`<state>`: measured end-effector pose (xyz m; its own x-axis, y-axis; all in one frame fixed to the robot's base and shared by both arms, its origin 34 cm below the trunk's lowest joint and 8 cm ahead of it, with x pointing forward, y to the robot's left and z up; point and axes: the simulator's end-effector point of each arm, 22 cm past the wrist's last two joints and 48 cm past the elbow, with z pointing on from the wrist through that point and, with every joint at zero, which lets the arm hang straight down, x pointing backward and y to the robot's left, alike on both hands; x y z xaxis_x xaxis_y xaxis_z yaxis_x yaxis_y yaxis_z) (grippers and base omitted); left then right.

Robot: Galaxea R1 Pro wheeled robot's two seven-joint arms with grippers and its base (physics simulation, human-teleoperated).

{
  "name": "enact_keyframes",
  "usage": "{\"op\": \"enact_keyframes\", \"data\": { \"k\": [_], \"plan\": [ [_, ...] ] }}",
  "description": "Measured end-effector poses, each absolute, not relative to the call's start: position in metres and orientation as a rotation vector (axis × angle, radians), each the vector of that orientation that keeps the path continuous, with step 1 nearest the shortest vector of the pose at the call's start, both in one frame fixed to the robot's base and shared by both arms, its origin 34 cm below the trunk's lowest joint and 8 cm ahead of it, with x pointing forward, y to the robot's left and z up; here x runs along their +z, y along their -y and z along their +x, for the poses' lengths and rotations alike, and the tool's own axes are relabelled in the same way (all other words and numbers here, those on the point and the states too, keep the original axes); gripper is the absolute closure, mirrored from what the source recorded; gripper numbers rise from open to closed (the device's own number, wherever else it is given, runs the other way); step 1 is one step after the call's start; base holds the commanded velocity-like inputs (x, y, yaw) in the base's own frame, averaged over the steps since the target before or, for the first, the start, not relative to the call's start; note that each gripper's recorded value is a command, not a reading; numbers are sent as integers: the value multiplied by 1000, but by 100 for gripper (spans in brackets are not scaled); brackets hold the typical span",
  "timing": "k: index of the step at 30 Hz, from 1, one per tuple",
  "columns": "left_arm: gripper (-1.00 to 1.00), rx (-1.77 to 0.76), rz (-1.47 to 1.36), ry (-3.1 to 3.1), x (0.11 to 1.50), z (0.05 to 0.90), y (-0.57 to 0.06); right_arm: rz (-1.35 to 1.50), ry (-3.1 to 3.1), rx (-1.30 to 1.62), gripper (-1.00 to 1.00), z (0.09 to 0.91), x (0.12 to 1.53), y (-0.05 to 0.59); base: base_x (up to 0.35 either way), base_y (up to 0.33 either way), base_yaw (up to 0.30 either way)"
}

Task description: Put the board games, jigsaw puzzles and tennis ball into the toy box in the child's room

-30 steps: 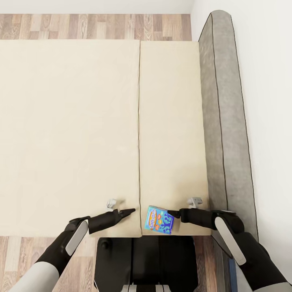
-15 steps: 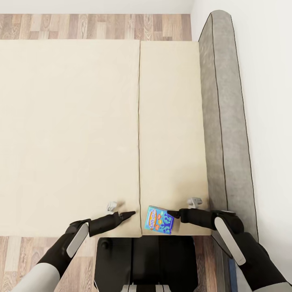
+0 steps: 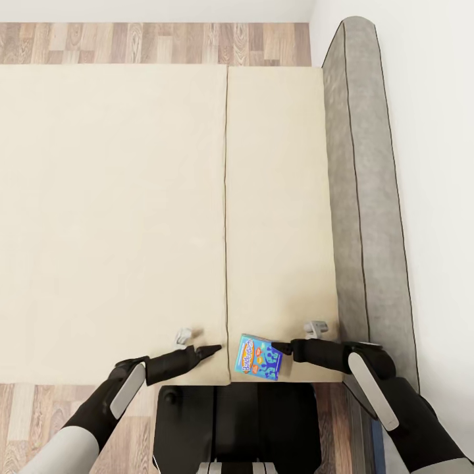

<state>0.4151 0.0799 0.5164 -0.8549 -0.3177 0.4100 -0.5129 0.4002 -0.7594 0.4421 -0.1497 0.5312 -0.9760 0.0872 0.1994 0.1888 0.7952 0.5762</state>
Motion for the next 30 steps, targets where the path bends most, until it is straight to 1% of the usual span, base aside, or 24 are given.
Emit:
{"op": "enact_keyframes", "data": {
  "k": [30],
  "plan": [
    [-100, 1424, 744, 2442, 514, 409, -80, -203, 2781, -946, -100, 428, 530, 140, 0, 0, 0]
  ]
}}
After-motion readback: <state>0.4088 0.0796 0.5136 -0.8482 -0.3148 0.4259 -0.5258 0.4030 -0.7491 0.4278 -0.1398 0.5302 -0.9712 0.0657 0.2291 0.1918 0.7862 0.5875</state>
